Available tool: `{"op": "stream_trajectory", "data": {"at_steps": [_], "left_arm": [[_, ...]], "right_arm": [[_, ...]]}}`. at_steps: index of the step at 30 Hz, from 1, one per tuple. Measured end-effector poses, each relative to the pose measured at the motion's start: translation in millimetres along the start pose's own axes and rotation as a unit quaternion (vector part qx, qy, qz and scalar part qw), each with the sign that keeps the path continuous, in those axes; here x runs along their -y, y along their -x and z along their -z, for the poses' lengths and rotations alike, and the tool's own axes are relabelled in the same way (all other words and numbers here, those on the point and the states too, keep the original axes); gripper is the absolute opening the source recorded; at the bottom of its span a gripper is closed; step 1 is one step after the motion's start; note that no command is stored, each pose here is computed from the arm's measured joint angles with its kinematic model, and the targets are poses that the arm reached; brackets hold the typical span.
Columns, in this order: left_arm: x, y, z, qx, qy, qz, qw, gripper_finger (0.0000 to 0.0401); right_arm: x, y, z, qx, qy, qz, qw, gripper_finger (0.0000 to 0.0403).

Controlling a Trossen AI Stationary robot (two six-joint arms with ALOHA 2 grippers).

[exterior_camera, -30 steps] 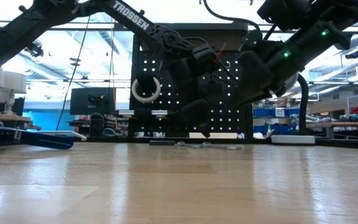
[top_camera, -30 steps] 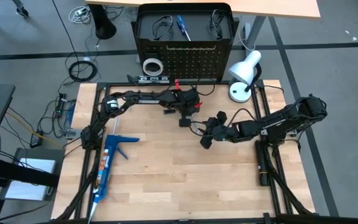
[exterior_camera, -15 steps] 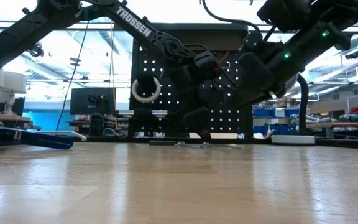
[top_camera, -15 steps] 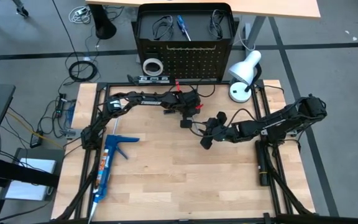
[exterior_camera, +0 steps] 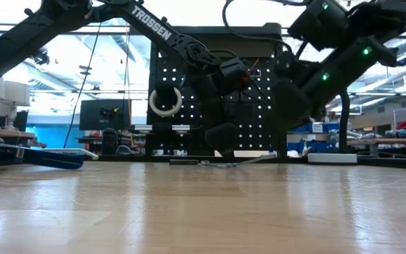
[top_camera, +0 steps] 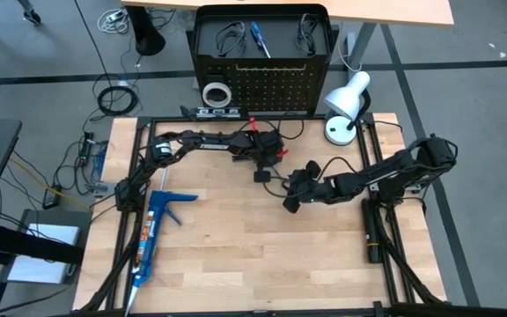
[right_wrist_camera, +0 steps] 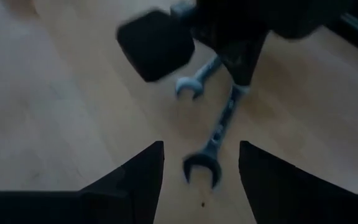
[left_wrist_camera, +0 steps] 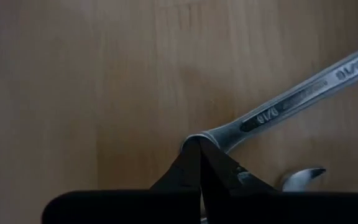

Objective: Hang tools onto peg board
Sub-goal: Hang the right wrench on the pegboard

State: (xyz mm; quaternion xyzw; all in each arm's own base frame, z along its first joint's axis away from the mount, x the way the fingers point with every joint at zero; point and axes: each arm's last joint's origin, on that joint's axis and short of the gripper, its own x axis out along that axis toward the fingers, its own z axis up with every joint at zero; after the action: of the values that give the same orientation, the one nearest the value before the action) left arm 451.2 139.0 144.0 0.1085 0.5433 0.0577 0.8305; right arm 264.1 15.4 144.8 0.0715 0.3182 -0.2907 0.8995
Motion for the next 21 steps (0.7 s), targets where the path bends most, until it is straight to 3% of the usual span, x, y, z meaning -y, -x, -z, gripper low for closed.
{"op": "stream_trajectory", "data": {"at_steps": [12, 21], "left_arm": [[4.8, -4.4, 2.6, 0.005, -0.003, -0.002, 1.000, 0.0000], [4.9, -5.0, 2.8, 0.005, -0.002, -0.001, 1.000, 0.0000]], "right_arm": [[-2.2, -5.5, 3.9, -0.005, 0.001, 0.001, 1.000, 0.0220], [5.0, -11.6, 1.0, -0.014, 0.011, -0.003, 1.000, 0.0270]]}}
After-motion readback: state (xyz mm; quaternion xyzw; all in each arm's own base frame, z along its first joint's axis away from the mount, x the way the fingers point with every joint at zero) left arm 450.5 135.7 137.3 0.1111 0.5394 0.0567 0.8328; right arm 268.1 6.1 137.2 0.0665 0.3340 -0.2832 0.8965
